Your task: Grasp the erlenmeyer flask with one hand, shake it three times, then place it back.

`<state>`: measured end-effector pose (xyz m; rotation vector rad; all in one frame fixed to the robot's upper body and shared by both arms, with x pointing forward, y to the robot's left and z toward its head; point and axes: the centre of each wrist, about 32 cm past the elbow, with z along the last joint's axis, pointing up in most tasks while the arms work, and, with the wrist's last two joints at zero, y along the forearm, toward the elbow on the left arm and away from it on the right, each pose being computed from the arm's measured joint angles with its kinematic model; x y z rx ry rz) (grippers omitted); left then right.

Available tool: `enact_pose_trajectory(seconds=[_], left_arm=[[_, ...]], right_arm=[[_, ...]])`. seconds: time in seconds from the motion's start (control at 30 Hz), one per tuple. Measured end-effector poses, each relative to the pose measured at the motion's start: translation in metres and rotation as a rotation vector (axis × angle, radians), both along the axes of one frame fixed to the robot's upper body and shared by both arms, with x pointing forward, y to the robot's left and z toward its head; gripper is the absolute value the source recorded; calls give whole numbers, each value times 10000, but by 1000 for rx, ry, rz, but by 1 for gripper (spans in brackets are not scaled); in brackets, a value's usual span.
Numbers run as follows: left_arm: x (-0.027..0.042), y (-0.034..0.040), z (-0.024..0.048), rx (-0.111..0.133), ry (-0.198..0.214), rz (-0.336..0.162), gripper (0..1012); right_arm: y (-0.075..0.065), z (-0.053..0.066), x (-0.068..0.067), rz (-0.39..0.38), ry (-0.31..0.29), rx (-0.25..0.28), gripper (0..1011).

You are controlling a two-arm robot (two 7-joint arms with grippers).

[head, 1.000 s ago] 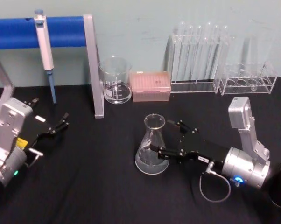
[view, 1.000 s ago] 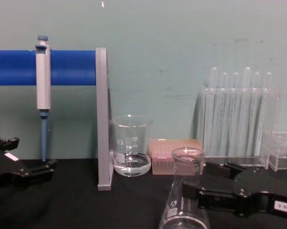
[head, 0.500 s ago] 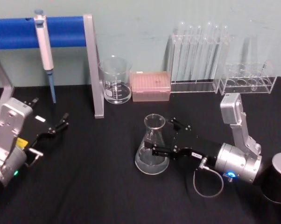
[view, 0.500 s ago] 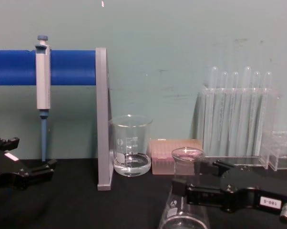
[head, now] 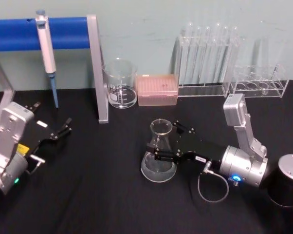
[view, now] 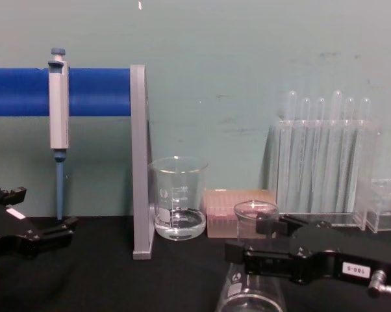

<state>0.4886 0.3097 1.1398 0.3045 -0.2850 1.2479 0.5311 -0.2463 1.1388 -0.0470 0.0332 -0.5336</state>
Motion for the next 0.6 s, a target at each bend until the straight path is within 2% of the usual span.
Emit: enact_pose_trajectory(seconds=[0.6], left_arm=[[0,0,0,0,0,0,1000]], right_arm=[[13,7,-20,-19,-7,-14,1000]])
